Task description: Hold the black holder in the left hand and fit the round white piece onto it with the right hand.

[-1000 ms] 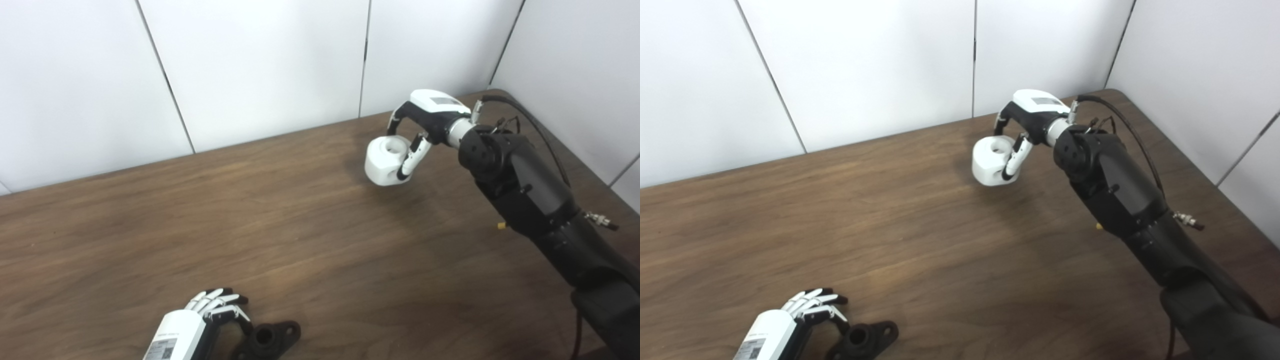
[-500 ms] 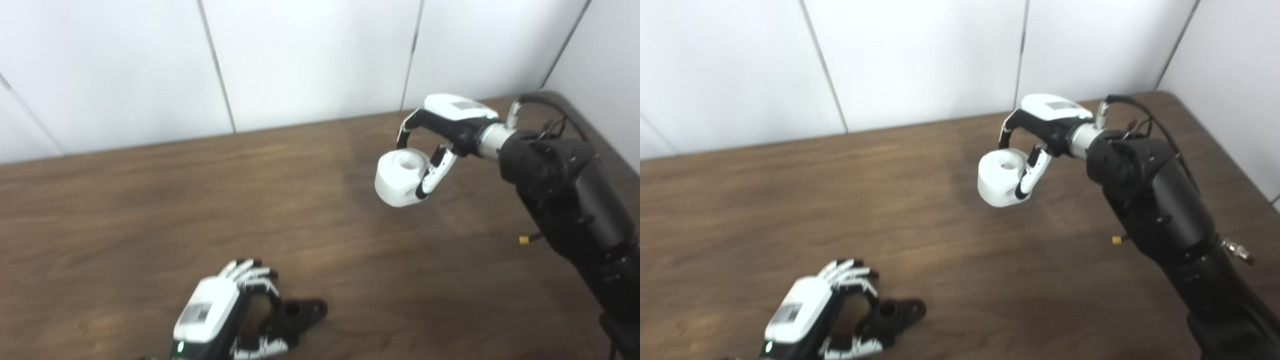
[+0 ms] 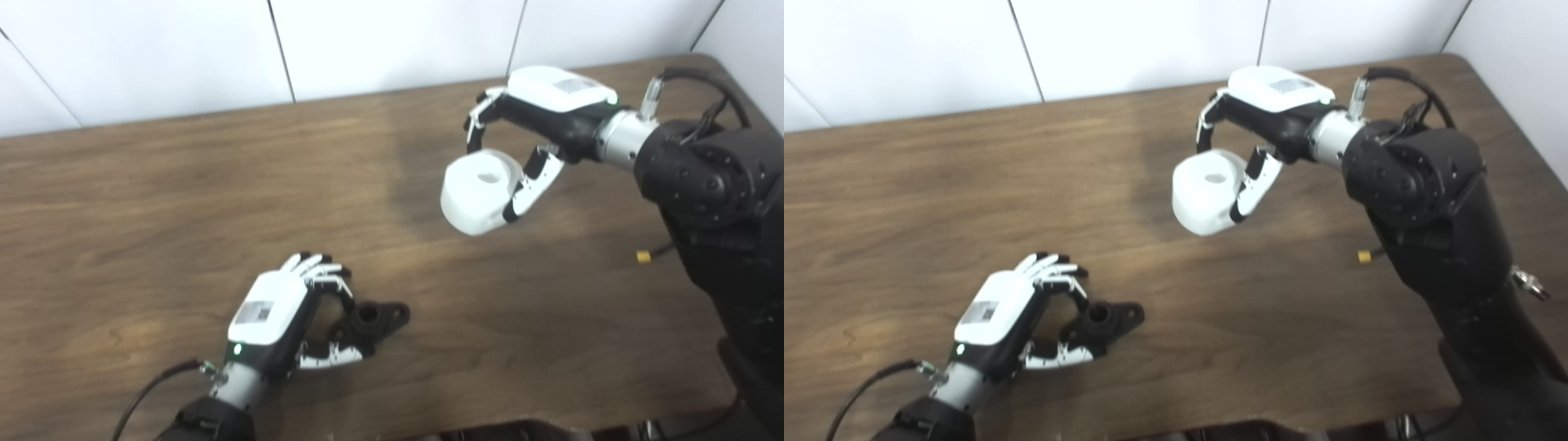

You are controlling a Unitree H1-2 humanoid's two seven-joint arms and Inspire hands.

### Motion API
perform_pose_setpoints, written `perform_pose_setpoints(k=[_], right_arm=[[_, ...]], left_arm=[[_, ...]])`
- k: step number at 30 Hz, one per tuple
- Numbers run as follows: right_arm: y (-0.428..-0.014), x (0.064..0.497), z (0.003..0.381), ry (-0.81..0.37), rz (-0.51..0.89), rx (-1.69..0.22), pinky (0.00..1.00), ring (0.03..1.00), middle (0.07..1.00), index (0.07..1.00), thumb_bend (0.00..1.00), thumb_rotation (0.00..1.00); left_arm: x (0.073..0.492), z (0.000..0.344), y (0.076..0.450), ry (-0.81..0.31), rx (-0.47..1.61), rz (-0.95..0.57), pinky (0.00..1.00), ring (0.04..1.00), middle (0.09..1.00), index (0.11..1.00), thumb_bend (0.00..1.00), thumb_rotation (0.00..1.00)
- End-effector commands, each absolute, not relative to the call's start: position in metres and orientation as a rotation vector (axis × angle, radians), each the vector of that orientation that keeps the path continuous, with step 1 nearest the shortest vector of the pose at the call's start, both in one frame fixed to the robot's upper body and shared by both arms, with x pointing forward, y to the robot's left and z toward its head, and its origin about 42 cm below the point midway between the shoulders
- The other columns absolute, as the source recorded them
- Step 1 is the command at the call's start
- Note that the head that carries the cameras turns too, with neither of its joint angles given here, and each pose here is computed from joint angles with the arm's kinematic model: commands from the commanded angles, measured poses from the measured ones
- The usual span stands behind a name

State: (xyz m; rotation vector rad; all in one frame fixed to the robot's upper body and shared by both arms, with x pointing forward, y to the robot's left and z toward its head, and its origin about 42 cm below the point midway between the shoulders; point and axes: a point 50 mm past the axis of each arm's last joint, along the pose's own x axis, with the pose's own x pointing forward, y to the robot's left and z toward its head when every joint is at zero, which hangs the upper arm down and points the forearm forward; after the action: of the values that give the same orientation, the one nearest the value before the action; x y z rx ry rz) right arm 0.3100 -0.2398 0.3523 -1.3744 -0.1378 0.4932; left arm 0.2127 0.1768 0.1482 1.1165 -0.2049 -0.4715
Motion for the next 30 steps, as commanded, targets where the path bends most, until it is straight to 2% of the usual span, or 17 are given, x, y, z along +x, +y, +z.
perform_pose_setpoints(k=[1,10,30], right_arm=[[-0.237,0.300,0.368,-0.215,0.446,-1.370,0.84,0.928,0.804,0.483,0.53,0.15],[-0.213,0.287,0.370,-0.286,0.495,-1.349,0.82,0.928,0.803,0.484,0.53,0.15],[-0.185,0.281,0.351,-0.307,0.577,-1.280,0.82,0.923,0.800,0.484,0.52,0.15]], left_arm=[[0.215,0.142,0.177,-0.159,1.148,-0.495,0.95,0.890,0.797,0.487,0.52,0.05],[0.217,0.145,0.171,-0.165,1.146,-0.500,0.95,0.890,0.796,0.487,0.52,0.05],[0.220,0.146,0.146,-0.147,1.163,-0.519,0.92,0.884,0.796,0.487,0.52,0.06]])
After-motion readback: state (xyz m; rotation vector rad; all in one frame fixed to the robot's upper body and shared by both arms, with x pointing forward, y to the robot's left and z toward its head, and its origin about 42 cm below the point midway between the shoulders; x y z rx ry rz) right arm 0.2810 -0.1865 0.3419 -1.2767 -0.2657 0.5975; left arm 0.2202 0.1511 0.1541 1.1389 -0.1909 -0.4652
